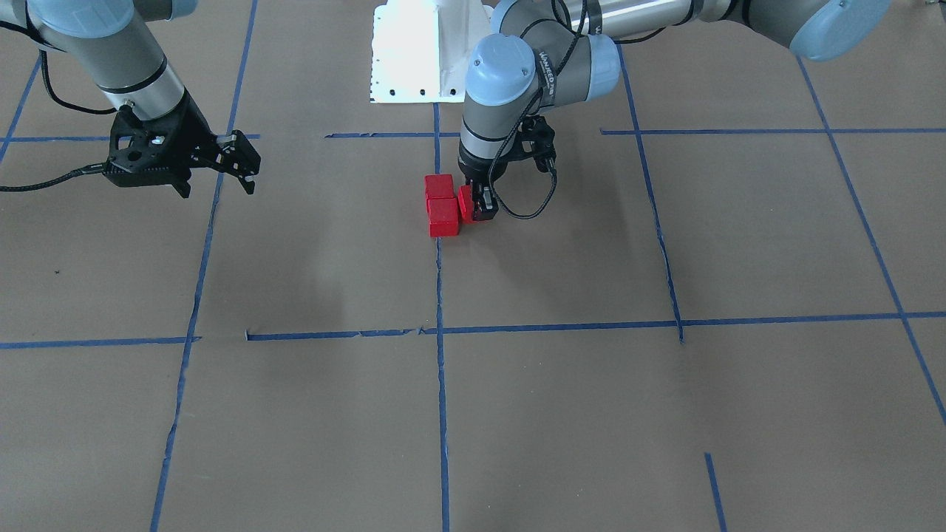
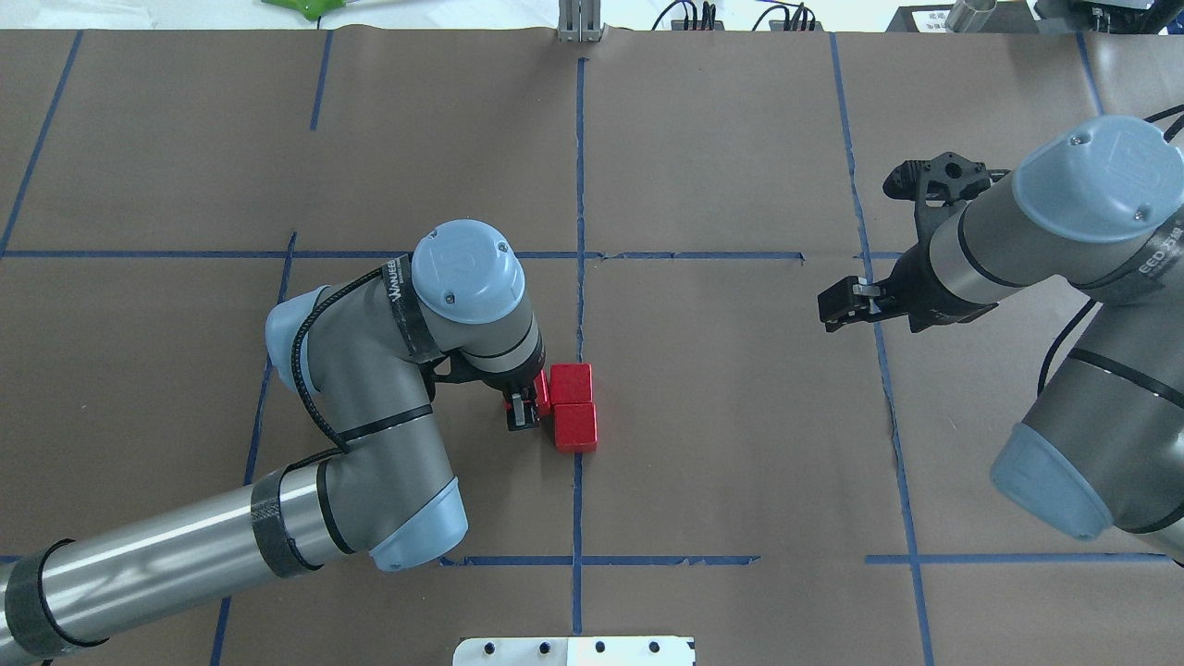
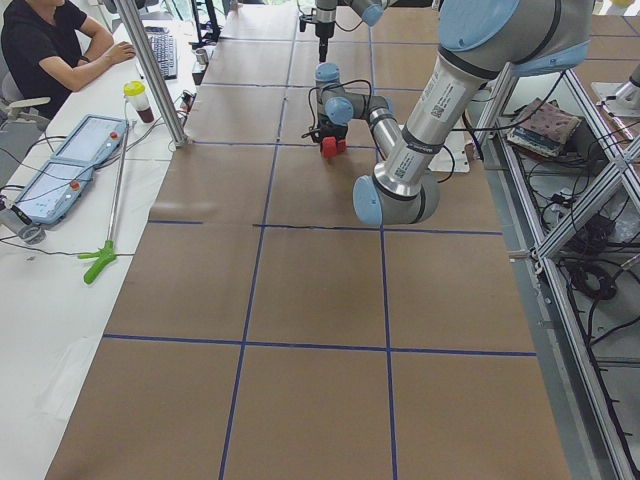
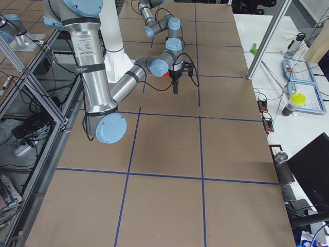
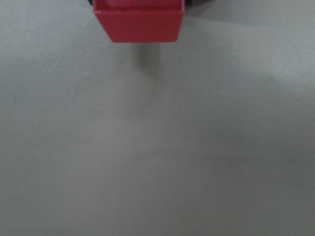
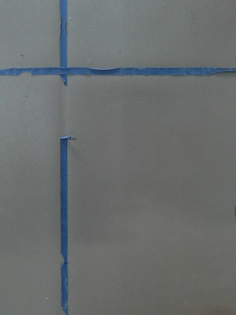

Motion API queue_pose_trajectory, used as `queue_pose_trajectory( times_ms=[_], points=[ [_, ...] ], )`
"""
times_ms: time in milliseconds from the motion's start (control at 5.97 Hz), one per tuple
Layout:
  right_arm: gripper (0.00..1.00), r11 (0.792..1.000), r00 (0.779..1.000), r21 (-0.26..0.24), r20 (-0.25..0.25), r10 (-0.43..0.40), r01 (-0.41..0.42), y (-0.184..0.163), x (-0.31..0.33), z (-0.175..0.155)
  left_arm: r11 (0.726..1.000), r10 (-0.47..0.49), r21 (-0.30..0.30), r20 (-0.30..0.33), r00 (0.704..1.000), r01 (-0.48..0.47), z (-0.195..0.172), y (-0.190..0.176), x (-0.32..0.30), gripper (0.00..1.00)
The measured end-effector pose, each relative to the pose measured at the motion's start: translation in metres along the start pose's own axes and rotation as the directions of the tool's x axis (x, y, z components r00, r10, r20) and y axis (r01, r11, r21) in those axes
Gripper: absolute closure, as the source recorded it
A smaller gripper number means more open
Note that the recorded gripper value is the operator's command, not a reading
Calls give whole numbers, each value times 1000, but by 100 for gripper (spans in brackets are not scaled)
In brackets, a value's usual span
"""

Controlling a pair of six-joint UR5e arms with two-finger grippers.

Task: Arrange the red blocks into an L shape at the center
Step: 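Set the cube beside the farther center cube, on the left-arm side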

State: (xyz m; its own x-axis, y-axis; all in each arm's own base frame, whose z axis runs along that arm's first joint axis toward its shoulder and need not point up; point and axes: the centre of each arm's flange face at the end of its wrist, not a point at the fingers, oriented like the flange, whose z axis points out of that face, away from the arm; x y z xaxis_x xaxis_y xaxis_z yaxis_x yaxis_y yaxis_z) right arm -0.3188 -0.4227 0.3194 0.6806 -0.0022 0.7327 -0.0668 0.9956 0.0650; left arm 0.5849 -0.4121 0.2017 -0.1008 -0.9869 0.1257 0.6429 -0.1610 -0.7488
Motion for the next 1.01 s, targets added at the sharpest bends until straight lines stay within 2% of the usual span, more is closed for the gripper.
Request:
queue_pose_trajectory(
  times_ms=[335, 503, 670, 1006],
  points=[
    [0, 1000, 1000, 1, 0, 0, 0, 0, 0, 0, 1000, -3, 7, -13, 1000, 3, 6, 3, 4, 94],
    [0, 1000, 1000, 1, 0, -1, 1, 0, 0, -1, 1000, -4, 11, -14, 1000, 5, 8, 4, 4, 84],
    [0, 1000, 1000, 2, 0, -1, 1, 0, 0, -1, 1000, -6, 14, -14, 1000, 6, 10, 4, 5, 1],
    [0, 1000, 1000, 1, 1, -1, 1, 0, 0, -1, 1000, -4, 8, -15, 1000, 4, 9, 5, 5, 0]
  ],
)
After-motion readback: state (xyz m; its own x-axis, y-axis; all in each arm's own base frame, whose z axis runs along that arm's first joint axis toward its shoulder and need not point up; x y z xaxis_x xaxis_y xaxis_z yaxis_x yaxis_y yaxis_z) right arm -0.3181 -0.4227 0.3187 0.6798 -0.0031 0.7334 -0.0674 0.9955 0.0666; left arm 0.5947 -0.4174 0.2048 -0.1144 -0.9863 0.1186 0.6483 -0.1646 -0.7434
